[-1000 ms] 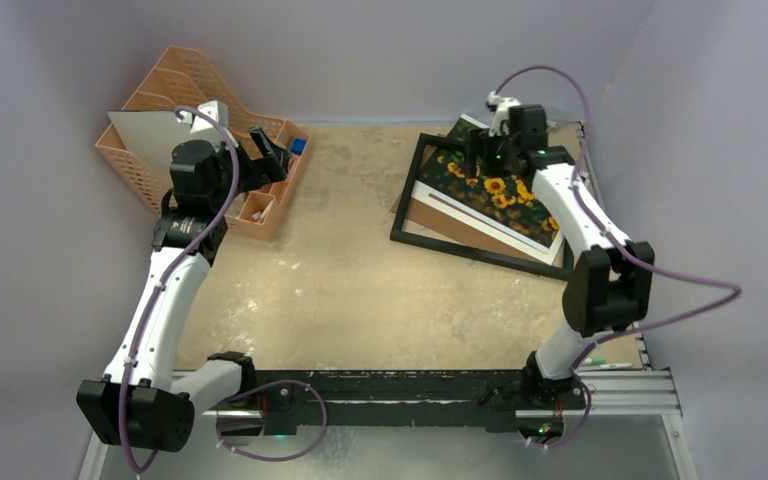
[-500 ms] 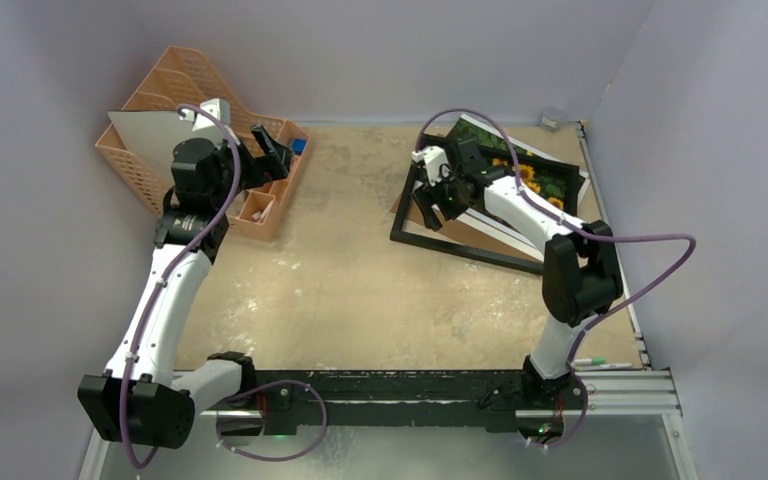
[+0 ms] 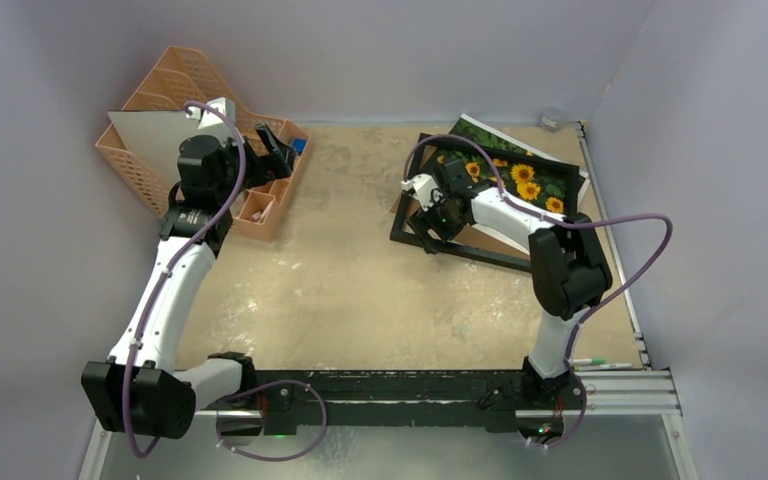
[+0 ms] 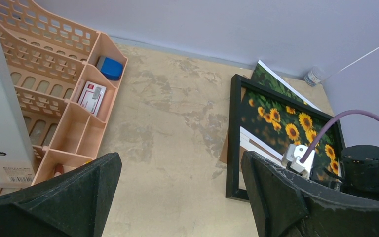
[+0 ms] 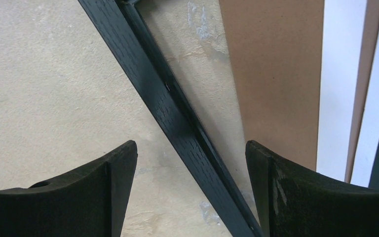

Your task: Put the photo into the frame

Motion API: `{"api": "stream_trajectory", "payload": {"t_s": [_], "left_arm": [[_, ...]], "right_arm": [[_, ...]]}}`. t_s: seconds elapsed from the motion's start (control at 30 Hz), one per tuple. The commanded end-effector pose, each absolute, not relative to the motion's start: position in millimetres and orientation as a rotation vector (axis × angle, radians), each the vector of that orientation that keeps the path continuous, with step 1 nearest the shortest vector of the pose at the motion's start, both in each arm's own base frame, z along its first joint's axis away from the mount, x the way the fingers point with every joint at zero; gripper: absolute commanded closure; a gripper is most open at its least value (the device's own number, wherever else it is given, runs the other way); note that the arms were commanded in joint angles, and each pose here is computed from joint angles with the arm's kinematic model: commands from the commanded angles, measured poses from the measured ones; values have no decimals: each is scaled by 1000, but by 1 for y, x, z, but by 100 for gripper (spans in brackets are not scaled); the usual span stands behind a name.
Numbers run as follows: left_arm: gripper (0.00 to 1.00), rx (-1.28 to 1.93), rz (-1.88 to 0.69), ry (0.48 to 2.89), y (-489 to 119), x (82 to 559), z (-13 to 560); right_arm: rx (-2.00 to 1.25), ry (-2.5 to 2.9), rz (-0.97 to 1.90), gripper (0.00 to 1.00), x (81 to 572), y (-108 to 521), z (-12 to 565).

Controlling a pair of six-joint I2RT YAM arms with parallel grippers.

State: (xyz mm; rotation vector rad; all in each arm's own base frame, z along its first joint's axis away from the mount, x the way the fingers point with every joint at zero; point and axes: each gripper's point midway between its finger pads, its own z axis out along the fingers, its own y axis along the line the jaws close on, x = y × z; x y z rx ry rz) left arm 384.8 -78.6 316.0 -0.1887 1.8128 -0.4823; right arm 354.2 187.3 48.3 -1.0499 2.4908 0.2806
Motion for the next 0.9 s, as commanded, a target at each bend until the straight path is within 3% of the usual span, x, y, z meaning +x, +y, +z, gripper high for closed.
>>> {"api": "stream_trajectory", "payload": {"t_s": [0.0,0.2,0.33,0.53,0.87], "left_arm": [[2,-172,-510,1768,-83,389,327],[2,-177,-503,1770,-82,387,326],[2,-179,-497,1766,-81,386,328],[3,-187,-496,1752,-80,384,334],[4,-244,-465,1774,-71,369,327]], "right_arm": [[-1086,2472,321,18,355,195,43],[-1093,2514,330,29,353,195,27],[-1066,2460,303,56,364,198,43],[-1043,2394,314,79,365,222,75],[-781,2296,450,94,355,306,146]]}}
